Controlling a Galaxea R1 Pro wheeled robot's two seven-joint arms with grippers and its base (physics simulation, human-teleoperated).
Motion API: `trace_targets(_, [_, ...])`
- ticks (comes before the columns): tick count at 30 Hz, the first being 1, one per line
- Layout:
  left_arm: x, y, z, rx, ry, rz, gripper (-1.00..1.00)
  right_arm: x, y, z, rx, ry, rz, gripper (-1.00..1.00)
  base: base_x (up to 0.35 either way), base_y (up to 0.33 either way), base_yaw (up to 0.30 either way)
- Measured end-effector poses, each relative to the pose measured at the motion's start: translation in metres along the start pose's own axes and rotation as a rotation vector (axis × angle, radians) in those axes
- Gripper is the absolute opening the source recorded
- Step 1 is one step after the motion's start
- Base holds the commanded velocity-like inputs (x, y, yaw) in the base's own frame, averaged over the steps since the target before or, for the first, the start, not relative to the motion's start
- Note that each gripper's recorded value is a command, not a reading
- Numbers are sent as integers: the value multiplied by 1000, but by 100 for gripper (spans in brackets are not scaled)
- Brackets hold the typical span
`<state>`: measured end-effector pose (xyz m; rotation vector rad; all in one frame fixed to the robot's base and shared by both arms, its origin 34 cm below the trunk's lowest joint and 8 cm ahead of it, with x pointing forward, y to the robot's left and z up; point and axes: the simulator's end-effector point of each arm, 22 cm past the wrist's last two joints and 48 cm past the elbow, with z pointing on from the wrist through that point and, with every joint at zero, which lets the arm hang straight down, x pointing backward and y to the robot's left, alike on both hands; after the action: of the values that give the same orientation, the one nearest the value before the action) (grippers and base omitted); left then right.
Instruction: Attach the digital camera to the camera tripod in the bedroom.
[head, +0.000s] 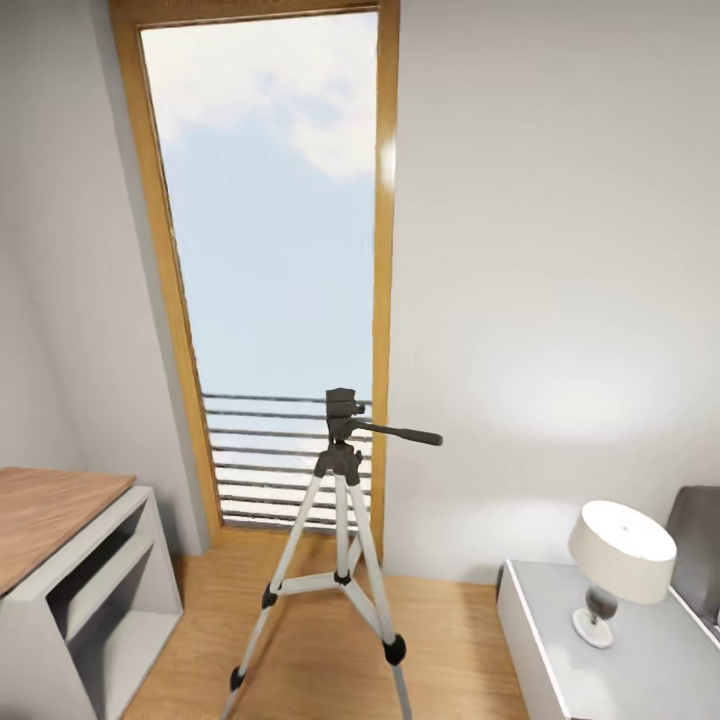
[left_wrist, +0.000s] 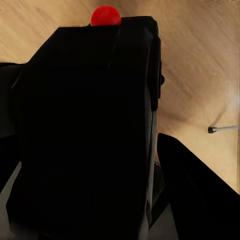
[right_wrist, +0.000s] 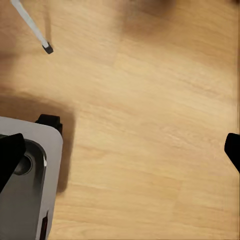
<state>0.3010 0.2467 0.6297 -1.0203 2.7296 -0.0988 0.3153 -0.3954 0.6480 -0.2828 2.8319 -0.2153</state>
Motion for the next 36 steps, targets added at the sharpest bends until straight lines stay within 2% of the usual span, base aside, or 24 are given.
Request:
trace_targets(15, [-1,1,0,-2,-2,-2,-100,0,-1,0,1,0,1,100,0,-32,252])
trace_targets(36, [0,0,0,1,1,1,-100,0,-3,0,4,-5,0,100,0,0,14])
